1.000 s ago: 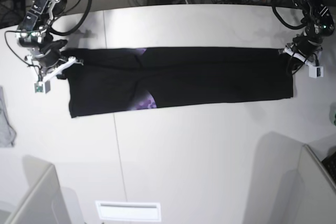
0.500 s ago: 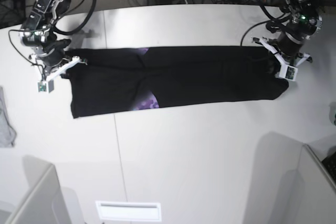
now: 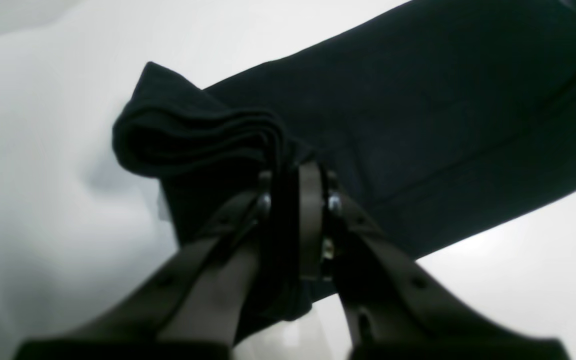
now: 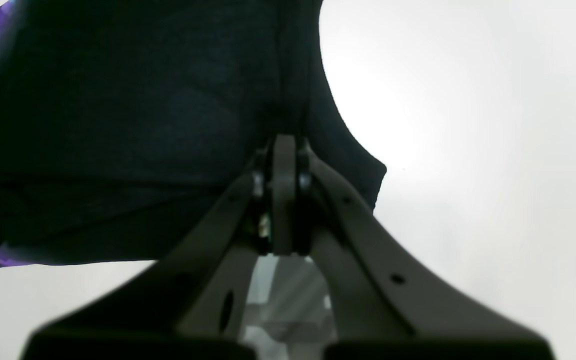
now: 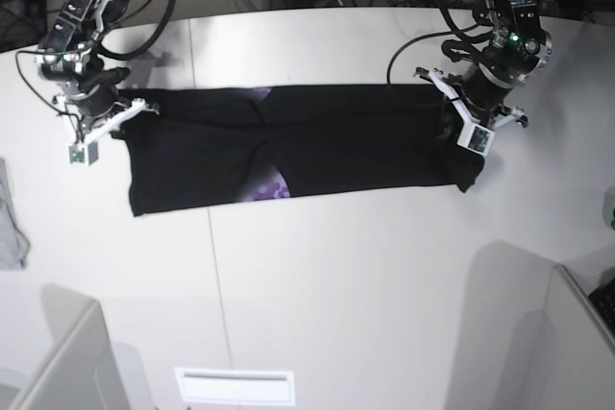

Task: Fold the T-shirt properly
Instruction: 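Lift the strip end with the left gripper and fold it toward the right gripper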

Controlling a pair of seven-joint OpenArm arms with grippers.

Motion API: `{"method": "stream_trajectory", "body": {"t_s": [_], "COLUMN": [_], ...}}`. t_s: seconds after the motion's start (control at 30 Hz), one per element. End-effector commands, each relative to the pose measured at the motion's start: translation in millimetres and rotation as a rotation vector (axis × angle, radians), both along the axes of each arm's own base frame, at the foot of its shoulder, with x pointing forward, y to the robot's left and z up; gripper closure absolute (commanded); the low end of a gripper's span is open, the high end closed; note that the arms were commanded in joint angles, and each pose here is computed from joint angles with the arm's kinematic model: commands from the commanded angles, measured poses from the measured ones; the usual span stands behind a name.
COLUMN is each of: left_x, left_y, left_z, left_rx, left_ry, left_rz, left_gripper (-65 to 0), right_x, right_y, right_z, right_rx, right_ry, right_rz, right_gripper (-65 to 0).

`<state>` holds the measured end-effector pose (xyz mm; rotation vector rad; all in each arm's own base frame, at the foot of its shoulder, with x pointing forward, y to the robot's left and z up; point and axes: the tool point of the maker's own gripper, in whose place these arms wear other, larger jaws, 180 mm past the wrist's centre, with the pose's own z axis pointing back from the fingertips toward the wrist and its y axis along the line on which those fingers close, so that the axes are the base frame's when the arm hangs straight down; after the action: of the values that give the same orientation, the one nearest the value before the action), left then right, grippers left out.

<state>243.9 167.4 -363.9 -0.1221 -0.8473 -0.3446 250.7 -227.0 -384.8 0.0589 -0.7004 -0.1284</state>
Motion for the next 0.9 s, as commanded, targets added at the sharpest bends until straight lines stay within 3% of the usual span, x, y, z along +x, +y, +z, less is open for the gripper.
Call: {"method": "stream_trajectory", "body": {"t_s": [0.0, 0.87], "left_x": [6, 17], "left_y": [-6, -124], "left_z": [10, 17], "left_rx": [-0.018, -0.163], "left_ry": [-0.041, -0.051], "left_rz": [-0.015, -0.216], "left_gripper": [0.0, 0.0], "right_x": [8, 8], "right_y": [-2, -2], "right_z": [11, 10], "right_rx": [-0.007, -0.006], "right_ry": [-0.045, -0.042], "right_rz": [0.003, 0.003], "right_gripper": [0.0, 0.0]}}
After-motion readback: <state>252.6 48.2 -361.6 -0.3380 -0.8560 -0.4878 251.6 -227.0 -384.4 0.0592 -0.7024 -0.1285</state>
